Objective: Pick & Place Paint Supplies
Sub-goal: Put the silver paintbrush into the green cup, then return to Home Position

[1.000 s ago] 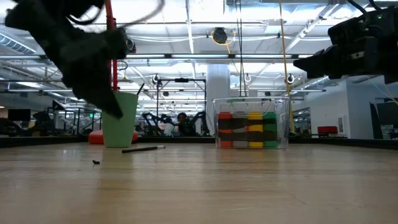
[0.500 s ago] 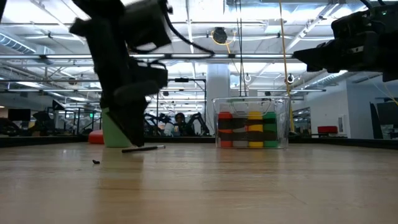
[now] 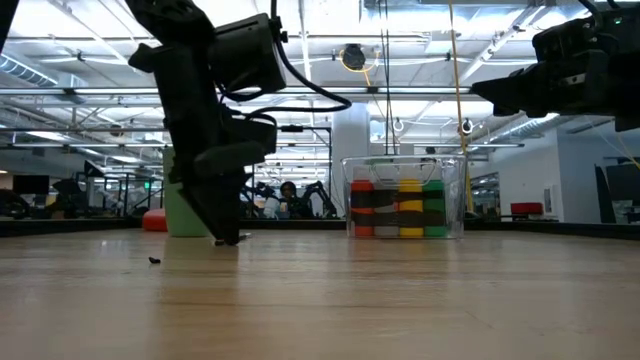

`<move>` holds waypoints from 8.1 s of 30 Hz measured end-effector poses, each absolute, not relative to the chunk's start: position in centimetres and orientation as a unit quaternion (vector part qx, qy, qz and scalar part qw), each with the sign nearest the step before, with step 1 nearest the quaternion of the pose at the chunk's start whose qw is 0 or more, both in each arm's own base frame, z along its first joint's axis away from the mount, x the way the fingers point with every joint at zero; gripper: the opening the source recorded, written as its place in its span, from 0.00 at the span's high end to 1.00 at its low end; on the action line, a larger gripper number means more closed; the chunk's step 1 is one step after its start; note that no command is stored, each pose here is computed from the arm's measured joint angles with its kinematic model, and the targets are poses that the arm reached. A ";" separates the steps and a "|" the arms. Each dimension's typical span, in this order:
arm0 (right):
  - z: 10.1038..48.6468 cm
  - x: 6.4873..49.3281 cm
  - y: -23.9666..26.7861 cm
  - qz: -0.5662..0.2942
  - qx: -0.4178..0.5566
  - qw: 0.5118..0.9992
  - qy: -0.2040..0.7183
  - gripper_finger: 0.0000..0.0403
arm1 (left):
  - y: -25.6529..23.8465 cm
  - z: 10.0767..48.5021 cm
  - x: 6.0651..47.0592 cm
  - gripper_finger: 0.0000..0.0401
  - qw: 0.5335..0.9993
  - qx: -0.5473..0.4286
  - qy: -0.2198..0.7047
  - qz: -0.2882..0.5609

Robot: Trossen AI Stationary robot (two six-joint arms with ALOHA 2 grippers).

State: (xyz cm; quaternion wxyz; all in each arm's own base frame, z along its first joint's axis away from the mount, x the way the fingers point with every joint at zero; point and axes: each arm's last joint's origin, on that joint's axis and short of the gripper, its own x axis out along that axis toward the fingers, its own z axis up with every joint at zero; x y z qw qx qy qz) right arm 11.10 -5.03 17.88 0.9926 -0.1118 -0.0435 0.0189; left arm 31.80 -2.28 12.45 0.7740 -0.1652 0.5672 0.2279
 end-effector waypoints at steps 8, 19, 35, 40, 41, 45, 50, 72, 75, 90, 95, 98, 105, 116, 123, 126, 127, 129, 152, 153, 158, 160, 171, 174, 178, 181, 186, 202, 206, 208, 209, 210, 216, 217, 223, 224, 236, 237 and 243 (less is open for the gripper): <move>17.8 11.1 -5.0 0.019 -0.111 0.993 -0.042 0.99 | -3.0 12.3 31.7 0.90 0.775 -0.155 0.577 0.205; 17.9 11.1 -5.0 0.019 -0.111 0.993 -0.042 0.99 | -4.9 13.2 31.1 0.99 0.795 -0.076 0.573 0.184; 17.9 11.1 -5.0 0.018 -0.112 0.993 -0.043 0.99 | -8.9 30.1 29.7 1.00 0.790 0.273 0.491 0.245; 17.9 11.1 -5.0 0.018 -0.112 0.993 -0.042 0.99 | -8.7 33.8 29.8 1.00 0.696 0.482 0.460 0.266; 17.8 11.1 -5.0 0.018 -0.112 0.993 -0.042 0.99 | -8.5 34.0 29.8 1.00 0.655 0.531 0.463 0.271; 17.8 11.1 -5.0 0.018 -0.115 0.992 -0.041 0.99 | -7.2 34.0 29.5 1.00 0.503 0.650 0.493 0.285; 17.8 11.1 -5.0 0.018 -0.116 0.992 -0.041 0.99 | -6.3 33.3 28.9 1.00 0.435 0.683 0.528 0.255; 17.5 11.2 -5.1 0.019 -0.090 0.995 -0.027 0.99 | -4.5 32.1 21.0 1.00 0.392 0.709 0.555 0.189; 17.5 11.2 -5.1 0.019 -0.091 0.995 -0.027 0.99 | -4.1 30.9 19.6 1.00 0.386 0.703 0.584 0.130; 17.1 11.3 -4.9 0.029 -0.039 0.999 -0.008 0.99 | -3.4 28.2 19.0 1.00 0.338 0.704 0.621 0.069; 17.1 11.5 -4.6 0.043 -0.039 0.998 -0.009 0.99 | -3.2 28.0 19.0 1.00 0.342 0.689 0.638 0.038; 17.2 11.6 -4.4 0.054 -0.043 0.998 -0.013 0.99 | -3.0 27.9 19.0 1.00 0.349 0.677 0.648 0.030; 17.3 11.7 -4.1 0.066 -0.054 0.996 -0.019 0.99 | -2.5 27.4 19.5 0.99 0.349 0.657 0.669 0.014; 17.4 11.7 -4.0 0.066 -0.059 0.996 -0.026 0.99 | -1.7 25.9 20.9 0.99 0.309 0.646 0.698 -0.001; 17.4 11.7 -4.0 0.066 -0.059 0.996 -0.026 0.99 | -1.2 25.0 21.7 0.99 0.287 0.639 0.713 -0.004; 17.4 11.7 -4.0 0.066 -0.059 0.996 -0.026 0.99 | -1.1 24.7 22.0 0.99 0.290 0.636 0.715 0.000; 17.4 11.7 -4.0 0.066 -0.059 0.996 -0.027 0.99 | -1.1 24.6 22.1 0.99 0.299 0.633 0.714 0.006; 17.4 11.7 -4.0 0.066 -0.059 0.996 -0.026 0.99 | -1.2 24.5 22.2 0.99 0.317 0.622 0.716 0.007; 17.4 11.7 -4.0 0.067 -0.059 0.996 -0.026 0.99 | -1.9 25.1 22.0 0.73 0.323 0.649 0.684 0.085; 17.4 11.7 -4.0 0.067 -0.059 0.996 -0.026 0.99 | -2.1 25.3 22.0 0.73 0.318 0.661 0.672 0.097; 17.4 11.7 -4.0 0.067 -0.059 0.996 -0.026 0.99 | -3.0 29.2 21.7 0.73 0.440 0.622 0.628 0.159; 17.4 11.7 -4.0 0.066 -0.059 0.996 -0.027 0.99 | -3.1 31.5 21.0 0.73 0.548 0.540 0.615 0.171; 17.7 11.7 -4.0 0.066 -0.065 0.995 -0.037 0.99 | -2.9 40.0 21.2 0.73 0.954 0.059 0.188 0.225; 17.7 11.7 -4.0 0.066 -0.065 0.995 -0.036 0.99 | -3.2 38.7 22.3 0.73 0.973 0.061 0.167 0.149; 17.7 11.7 -4.0 0.066 -0.065 0.995 -0.036 0.99 | -3.6 34.9 23.8 0.73 0.978 0.070 0.168 0.097; 17.6 11.7 -4.0 0.066 -0.067 0.995 -0.035 0.99 | -4.3 31.4 24.3 0.73 0.985 0.062 0.148 0.067; 17.6 11.7 -4.1 0.066 -0.067 0.995 -0.035 0.99 | -6.3 27.7 24.6 0.83 0.997 0.017 0.026 -0.067; 17.5 11.6 -4.2 0.060 -0.047 0.997 -0.027 0.99 | -2.4 29.9 16.6 1.00 0.990 0.111 0.045 0.077; 17.7 11.2 -4.5 0.059 -0.037 0.997 -0.034 0.99 | -0.6 28.2 15.1 1.00 0.987 0.131 0.037 0.084; 17.8 11.1 -4.4 0.086 -0.036 0.995 -0.038 0.99 | 0.2 27.0 14.5 1.00 0.989 0.127 0.003 0.080; 17.9 11.0 -4.4 0.094 -0.033 0.994 -0.041 0.99 | 0.5 26.3 14.3 1.00 0.990 0.126 -0.017 0.064; 18.0 11.0 -4.4 0.096 -0.031 0.994 -0.043 0.99 | 0.7 25.5 14.1 1.00 0.990 0.128 -0.026 0.045; 18.0 10.8 -4.4 0.093 -0.016 0.995 -0.042 0.99 | 2.0 22.3 12.4 1.00 0.992 0.106 -0.024 0.056; 18.1 10.7 -4.3 0.092 -0.010 0.995 -0.046 0.99 | 2.0 22.1 12.2 1.00 0.993 0.105 -0.030 0.053; 18.5 10.6 -3.7 0.095 0.014 0.993 -0.062 1.00 | 1.5 21.1 11.0 1.00 0.992 0.107 -0.057 0.046; 18.5 10.7 -3.6 0.088 0.017 0.994 -0.062 1.00 | 1.4 21.0 11.0 1.00 0.992 0.106 -0.055 0.041; 17.3 11.4 -0.3 0.119 -0.012 0.993 -0.006 1.00 | -0.1 20.8 10.6 1.00 0.990 0.134 -0.050 0.003; 17.2 11.4 -0.1 0.113 -0.024 0.993 0.000 1.00 | -0.1 20.8 10.5 1.00 0.989 0.139 -0.050 0.004; 17.3 10.4 0.3 0.095 -0.064 0.993 -0.016 1.00 | 0.2 20.8 9.5 1.00 0.986 0.154 -0.056 0.032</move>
